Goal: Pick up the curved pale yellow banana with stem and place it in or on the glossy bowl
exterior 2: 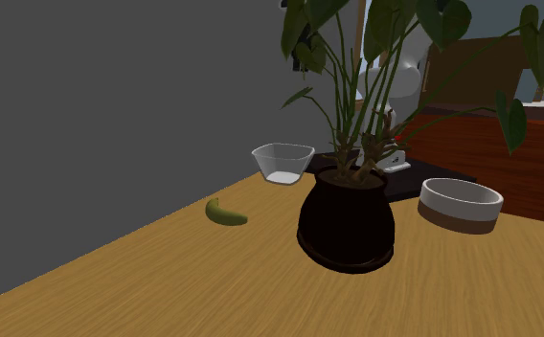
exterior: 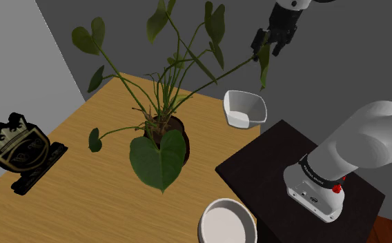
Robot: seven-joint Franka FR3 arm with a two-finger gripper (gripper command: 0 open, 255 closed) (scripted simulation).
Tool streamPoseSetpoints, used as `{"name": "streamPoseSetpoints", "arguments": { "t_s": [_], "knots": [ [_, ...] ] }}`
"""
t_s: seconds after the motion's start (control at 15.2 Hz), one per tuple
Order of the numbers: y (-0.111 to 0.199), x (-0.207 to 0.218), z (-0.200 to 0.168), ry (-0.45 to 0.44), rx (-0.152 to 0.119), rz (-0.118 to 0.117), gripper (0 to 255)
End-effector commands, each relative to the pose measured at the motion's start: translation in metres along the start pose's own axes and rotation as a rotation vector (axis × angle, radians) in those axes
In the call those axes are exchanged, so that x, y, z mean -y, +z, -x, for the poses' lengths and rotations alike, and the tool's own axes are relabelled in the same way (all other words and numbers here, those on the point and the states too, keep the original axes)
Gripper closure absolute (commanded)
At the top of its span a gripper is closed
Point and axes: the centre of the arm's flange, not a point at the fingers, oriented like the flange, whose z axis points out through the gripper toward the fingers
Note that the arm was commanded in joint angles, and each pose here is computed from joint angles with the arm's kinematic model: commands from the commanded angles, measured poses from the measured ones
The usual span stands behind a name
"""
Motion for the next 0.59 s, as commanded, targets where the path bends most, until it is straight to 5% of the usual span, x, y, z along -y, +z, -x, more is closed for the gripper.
{"name": "streamPoseSetpoints", "arguments": {
  "t_s": [0.0,0.53],
  "knots": [
    [0.022,0.012,-0.014,0.001,-0.005,-0.006,0],
    [0.099,0.06,-0.062,0.002,-0.016,-0.027,0]
  ]
}}
